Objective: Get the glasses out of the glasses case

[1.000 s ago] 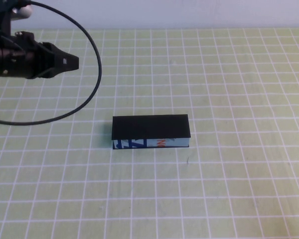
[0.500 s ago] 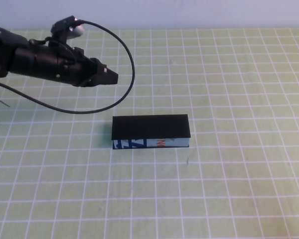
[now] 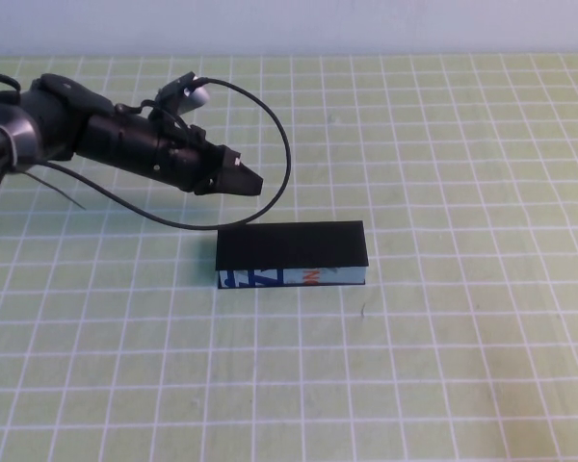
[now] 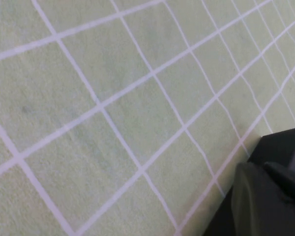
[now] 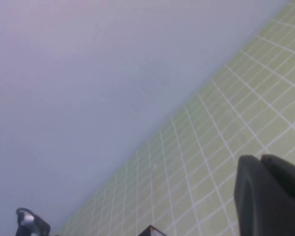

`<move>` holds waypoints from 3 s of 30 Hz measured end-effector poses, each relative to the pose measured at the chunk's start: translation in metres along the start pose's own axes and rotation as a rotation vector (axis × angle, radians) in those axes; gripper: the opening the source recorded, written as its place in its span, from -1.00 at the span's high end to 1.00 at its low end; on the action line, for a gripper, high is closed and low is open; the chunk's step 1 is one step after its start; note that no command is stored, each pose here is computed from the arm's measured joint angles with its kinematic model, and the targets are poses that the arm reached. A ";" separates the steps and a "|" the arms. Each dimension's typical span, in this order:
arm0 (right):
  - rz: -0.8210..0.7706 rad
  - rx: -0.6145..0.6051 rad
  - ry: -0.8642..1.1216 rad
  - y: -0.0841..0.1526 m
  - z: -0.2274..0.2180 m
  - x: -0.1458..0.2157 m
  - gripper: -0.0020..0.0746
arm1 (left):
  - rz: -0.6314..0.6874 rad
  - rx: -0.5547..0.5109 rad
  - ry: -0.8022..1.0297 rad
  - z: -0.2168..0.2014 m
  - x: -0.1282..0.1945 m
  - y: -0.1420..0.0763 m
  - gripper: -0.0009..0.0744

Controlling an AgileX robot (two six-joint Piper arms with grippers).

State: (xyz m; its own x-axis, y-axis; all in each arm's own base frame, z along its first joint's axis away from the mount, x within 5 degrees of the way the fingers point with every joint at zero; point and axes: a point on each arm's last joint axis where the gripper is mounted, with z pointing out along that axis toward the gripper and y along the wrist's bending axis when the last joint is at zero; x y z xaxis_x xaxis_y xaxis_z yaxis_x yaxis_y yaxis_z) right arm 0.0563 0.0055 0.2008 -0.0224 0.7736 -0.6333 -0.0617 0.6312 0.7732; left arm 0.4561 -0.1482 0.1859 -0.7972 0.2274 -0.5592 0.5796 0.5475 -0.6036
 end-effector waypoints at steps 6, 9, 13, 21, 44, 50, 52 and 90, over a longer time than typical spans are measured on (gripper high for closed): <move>-0.009 -0.064 0.175 0.024 0.000 0.001 0.99 | -0.015 0.008 0.013 0.009 0.000 0.008 0.99; -0.080 -0.057 0.331 0.044 0.008 -0.004 0.99 | -0.009 0.013 0.035 0.013 0.002 0.007 0.99; -0.215 -0.039 0.578 0.068 0.031 -0.011 0.99 | 0.002 0.002 0.082 0.022 0.008 0.008 0.99; -0.388 -0.121 0.894 0.109 0.105 -0.034 0.99 | -0.010 0.004 0.121 0.031 0.016 0.014 0.99; -1.421 -0.677 1.198 0.195 0.233 0.123 0.58 | -0.020 0.043 0.165 0.033 0.022 0.013 0.99; -1.593 -0.761 1.134 0.182 0.250 0.144 0.19 | -0.021 0.054 0.174 0.033 0.022 0.012 0.99; -1.644 -0.778 1.109 0.178 0.255 0.150 0.16 | -0.021 0.054 0.174 0.033 0.022 0.012 0.99; -1.881 -0.801 0.974 0.136 0.290 0.202 0.25 | -0.025 0.068 0.179 0.033 0.023 0.011 0.99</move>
State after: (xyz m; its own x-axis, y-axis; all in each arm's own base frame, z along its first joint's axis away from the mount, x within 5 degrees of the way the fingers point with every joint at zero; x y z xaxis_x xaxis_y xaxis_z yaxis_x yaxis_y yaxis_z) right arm 0.3328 0.2641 0.1874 0.2148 -0.8879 -0.4068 -0.8436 0.0412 -0.5353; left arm 0.4497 -0.1635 0.1481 -0.8251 0.3574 -0.4376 0.5648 0.5006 -0.6560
